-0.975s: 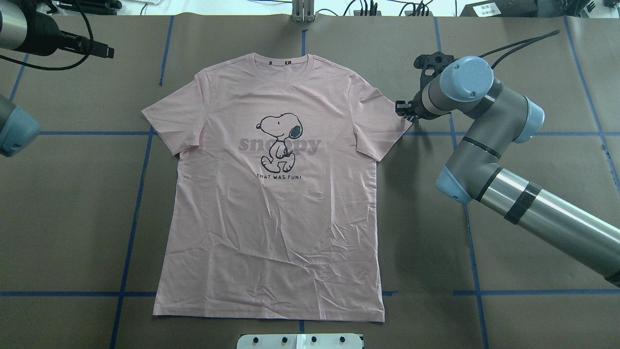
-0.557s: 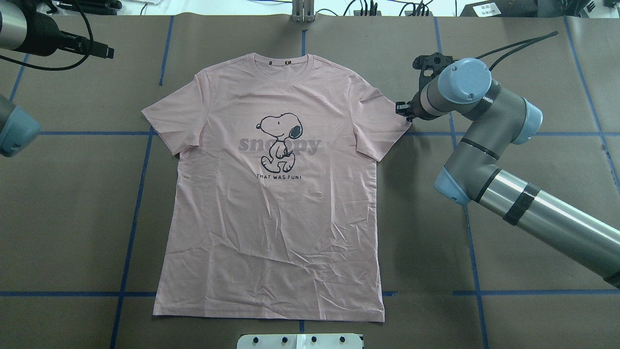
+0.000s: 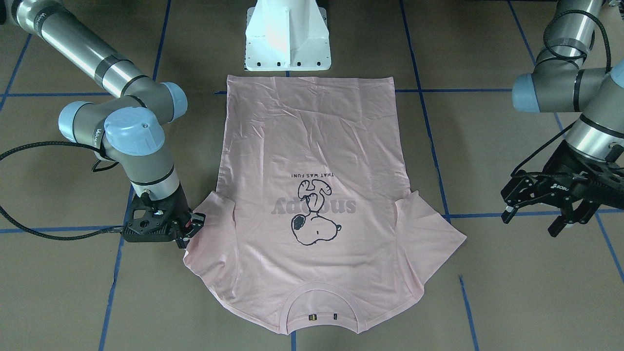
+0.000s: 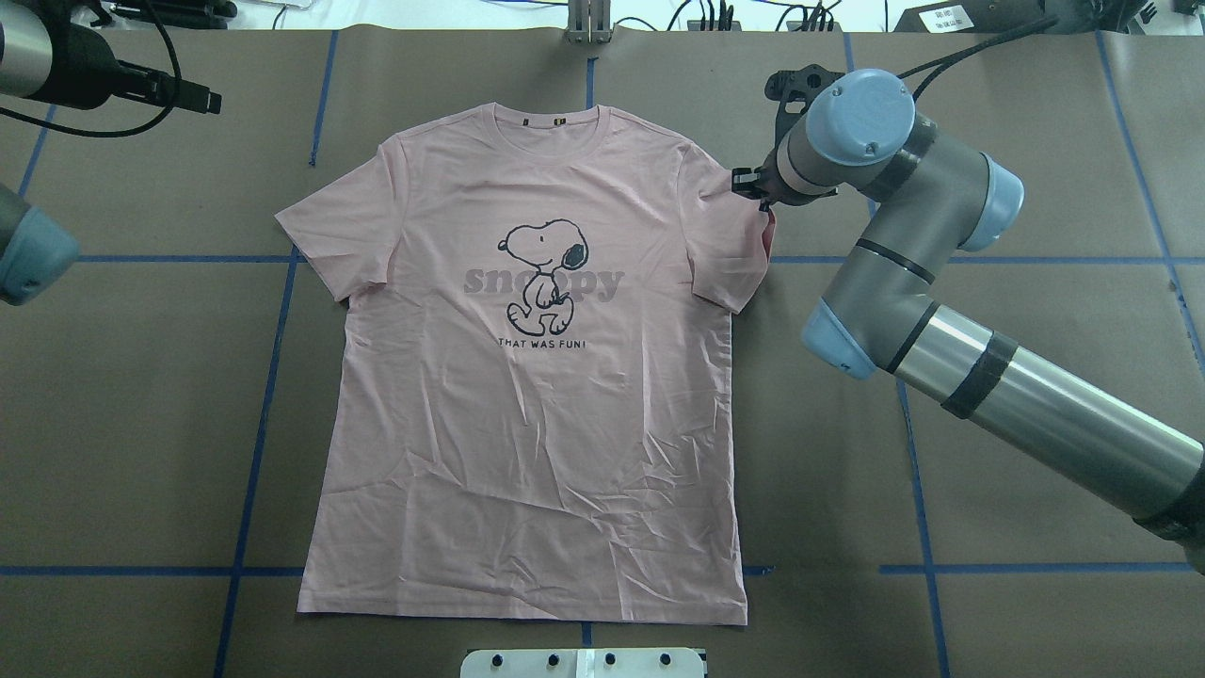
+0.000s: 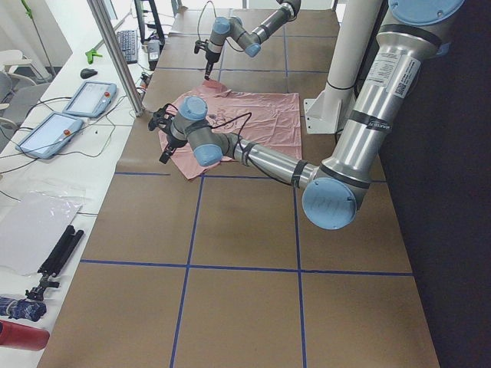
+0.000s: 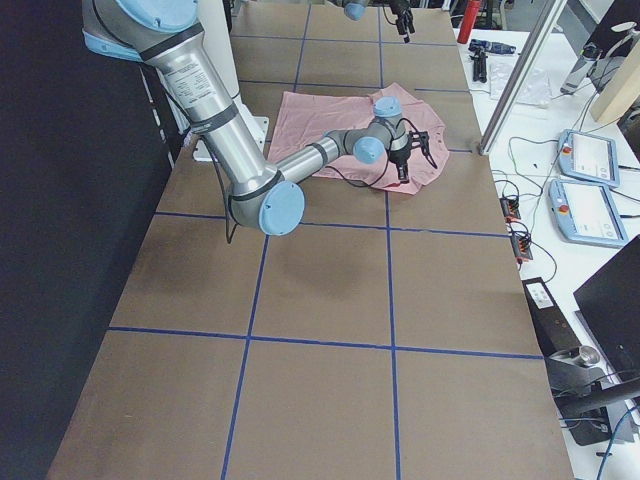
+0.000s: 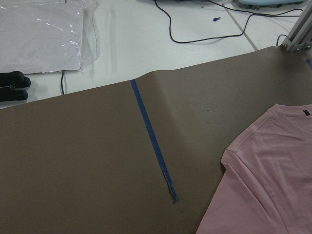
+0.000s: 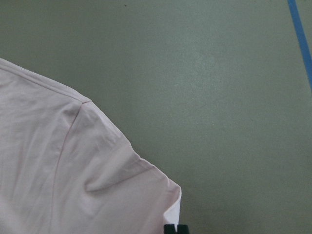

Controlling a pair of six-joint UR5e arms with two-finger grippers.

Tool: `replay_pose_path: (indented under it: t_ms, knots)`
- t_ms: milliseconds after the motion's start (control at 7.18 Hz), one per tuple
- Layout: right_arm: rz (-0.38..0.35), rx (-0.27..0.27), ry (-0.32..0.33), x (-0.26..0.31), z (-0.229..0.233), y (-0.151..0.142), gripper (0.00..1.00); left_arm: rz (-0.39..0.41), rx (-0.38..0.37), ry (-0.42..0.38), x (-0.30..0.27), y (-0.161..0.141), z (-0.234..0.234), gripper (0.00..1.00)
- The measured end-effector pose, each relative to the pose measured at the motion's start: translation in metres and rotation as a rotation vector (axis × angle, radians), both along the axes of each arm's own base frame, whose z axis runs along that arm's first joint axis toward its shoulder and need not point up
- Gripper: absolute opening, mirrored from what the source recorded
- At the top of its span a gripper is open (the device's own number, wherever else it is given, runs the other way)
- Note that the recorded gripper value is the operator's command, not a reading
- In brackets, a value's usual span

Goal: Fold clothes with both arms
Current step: 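Fold the sleeve nearest the right gripper inward toward the collar, then raise the right gripper away while the left gripper moves toward the shirt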

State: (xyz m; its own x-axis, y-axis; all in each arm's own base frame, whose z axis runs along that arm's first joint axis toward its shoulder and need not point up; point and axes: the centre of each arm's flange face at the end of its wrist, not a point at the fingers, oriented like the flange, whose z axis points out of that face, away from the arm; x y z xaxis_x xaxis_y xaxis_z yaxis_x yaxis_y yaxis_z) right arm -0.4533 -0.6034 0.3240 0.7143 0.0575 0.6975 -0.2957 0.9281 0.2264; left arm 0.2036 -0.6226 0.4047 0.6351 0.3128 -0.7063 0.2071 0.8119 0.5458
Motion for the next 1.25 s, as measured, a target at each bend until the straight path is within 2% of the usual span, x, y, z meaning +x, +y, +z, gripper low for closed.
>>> replay_pose_path:
  t_ms: [279,697,836,975,1254]
  knots:
    - [0.07,-0.032,0.006,-0.028,-0.056,0.005,0.0,0.0,-0.001,0.0,0.0,0.0,0.0,0.99]
    - [0.132,-0.049,0.009,-0.088,-0.101,0.011,0.0,-0.001,-0.002,0.002,0.0,0.0,0.0,0.99]
    - [0.14,-0.049,0.013,-0.1,-0.105,0.013,0.77,-0.002,-0.001,0.003,0.0,0.0,-0.001,1.0]
    - [0.139,-0.046,0.014,-0.105,-0.106,0.015,1.0,-0.002,-0.001,0.003,0.0,0.0,-0.001,1.0]
    - [0.124,-0.027,0.01,-0.108,-0.116,0.014,1.0,-0.001,-0.002,0.003,0.001,0.0,-0.001,1.0]
